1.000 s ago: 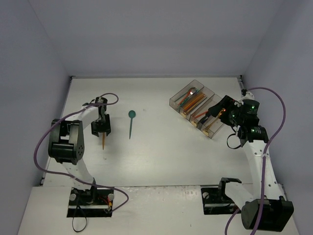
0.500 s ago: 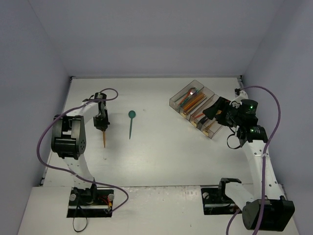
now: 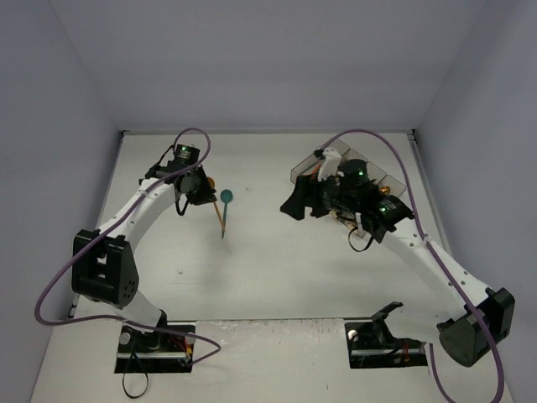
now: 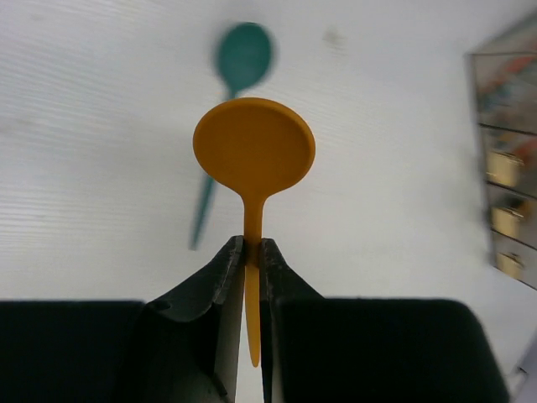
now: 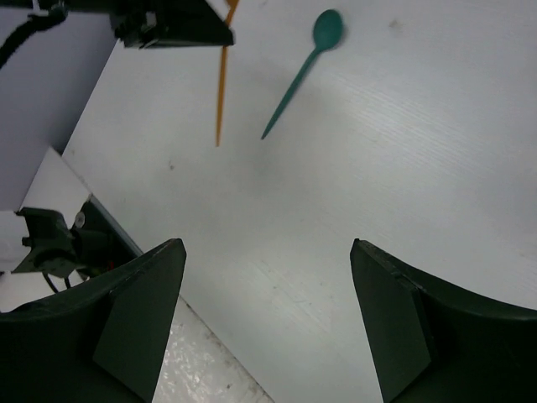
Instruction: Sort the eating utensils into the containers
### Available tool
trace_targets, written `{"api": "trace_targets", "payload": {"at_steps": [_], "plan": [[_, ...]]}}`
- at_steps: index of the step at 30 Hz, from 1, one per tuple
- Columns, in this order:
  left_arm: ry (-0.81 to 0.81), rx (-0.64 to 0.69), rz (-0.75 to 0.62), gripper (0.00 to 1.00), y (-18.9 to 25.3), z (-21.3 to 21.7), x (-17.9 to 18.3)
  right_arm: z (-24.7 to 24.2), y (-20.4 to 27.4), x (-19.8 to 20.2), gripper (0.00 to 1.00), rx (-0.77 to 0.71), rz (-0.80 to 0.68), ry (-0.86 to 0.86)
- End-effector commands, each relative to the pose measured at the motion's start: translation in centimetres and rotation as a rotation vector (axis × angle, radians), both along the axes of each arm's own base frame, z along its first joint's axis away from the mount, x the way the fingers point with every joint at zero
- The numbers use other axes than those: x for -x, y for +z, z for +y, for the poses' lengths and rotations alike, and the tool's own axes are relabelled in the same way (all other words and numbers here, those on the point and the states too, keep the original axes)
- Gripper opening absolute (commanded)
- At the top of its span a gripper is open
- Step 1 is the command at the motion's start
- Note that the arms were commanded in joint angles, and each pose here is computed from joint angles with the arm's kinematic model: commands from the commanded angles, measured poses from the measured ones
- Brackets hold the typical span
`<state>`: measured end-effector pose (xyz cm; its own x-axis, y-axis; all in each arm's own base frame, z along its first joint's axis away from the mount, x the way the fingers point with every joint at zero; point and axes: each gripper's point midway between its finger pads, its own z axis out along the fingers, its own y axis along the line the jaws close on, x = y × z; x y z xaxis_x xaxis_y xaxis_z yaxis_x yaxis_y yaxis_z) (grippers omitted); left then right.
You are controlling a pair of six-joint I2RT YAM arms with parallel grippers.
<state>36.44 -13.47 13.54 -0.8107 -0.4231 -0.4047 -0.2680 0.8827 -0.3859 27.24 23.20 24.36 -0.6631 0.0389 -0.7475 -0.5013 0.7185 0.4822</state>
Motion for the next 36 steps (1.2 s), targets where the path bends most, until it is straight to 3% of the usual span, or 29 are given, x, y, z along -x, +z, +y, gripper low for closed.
{"api": "trace_targets", "payload": {"at_steps": [1, 9, 16, 21, 29, 31, 36], "plan": [[0.031, 0.236, -0.177, 0.0, 8.6, -5.9, -0.8, 5.5, 2.1, 0.2, 0.77, 0.0, -0.113, 0.101], [-0.021, 0.374, -0.248, 0.0, 13.2, -10.8, 1.3, 9.4, 0.6, -0.2, 0.75, 0.061, -0.129, 0.148], [-0.032, 0.434, -0.288, 0.0, 15.3, -12.1, 2.7, 10.5, -0.1, -0.9, 0.64, 0.084, -0.135, 0.142], [-0.034, 0.448, -0.305, 0.0, 16.0, -12.5, 3.3, 10.9, -0.3, -1.2, 0.51, 0.091, -0.139, 0.124], [-0.051, 0.429, -0.302, 0.0, 15.3, -13.3, 4.4, 10.4, 0.9, -1.6, 0.17, 0.077, -0.164, 0.061], [-0.061, 0.42, -0.306, 0.0, 15.2, -13.5, 4.5, 10.1, 1.1, -1.5, 0.04, 0.071, -0.163, 0.047], [-0.09, 0.389, -0.321, 0.03, 15.0, -13.8, 4.8, 9.0, 0.3, -1.5, 0.0, 0.085, -0.149, -0.011]]}}
